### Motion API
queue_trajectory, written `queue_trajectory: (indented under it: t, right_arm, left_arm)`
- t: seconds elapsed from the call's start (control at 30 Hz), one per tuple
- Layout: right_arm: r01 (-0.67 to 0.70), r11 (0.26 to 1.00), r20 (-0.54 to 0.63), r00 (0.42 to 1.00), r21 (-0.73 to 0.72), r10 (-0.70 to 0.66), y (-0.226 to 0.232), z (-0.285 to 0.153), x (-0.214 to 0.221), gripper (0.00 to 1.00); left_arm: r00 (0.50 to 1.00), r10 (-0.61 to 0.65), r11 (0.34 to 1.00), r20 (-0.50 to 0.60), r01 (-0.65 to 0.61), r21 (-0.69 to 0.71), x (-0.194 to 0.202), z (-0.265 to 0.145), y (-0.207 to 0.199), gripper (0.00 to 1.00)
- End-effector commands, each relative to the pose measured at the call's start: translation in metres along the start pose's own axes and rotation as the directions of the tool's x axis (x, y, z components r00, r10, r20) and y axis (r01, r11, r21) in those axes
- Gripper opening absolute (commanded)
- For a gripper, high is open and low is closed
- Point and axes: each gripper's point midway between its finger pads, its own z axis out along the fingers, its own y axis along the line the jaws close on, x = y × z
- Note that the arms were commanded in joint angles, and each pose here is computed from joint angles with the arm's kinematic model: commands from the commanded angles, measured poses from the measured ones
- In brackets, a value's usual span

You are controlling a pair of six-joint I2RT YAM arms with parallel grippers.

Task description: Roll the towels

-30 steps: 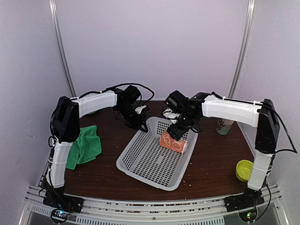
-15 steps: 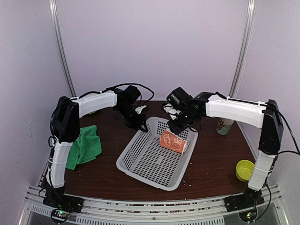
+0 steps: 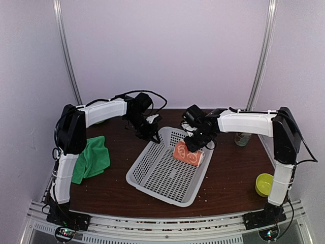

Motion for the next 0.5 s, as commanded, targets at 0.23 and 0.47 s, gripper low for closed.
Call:
queue_trajectory:
  t: [0.23, 0.47]
  right_arm:
    - [-0.08, 0.986, 0.19, 0.976, -0.149, 0.107, 0.002, -0.086, -0.044, 0.67]
    - [-0.189, 0.967, 0.409, 0.879, -0.17, 0.244, -0.026, -0.177, -0.061, 0.71]
  left_arm:
    - [0.994, 0.009, 0.999, 0.108, -0.005, -0.041, -0.029, 0.007, 0.018, 0.0]
    - [0.976, -0.114, 0.992, 0.188, 0.122, -0.032, -0.049, -0.004, 0.023, 0.0]
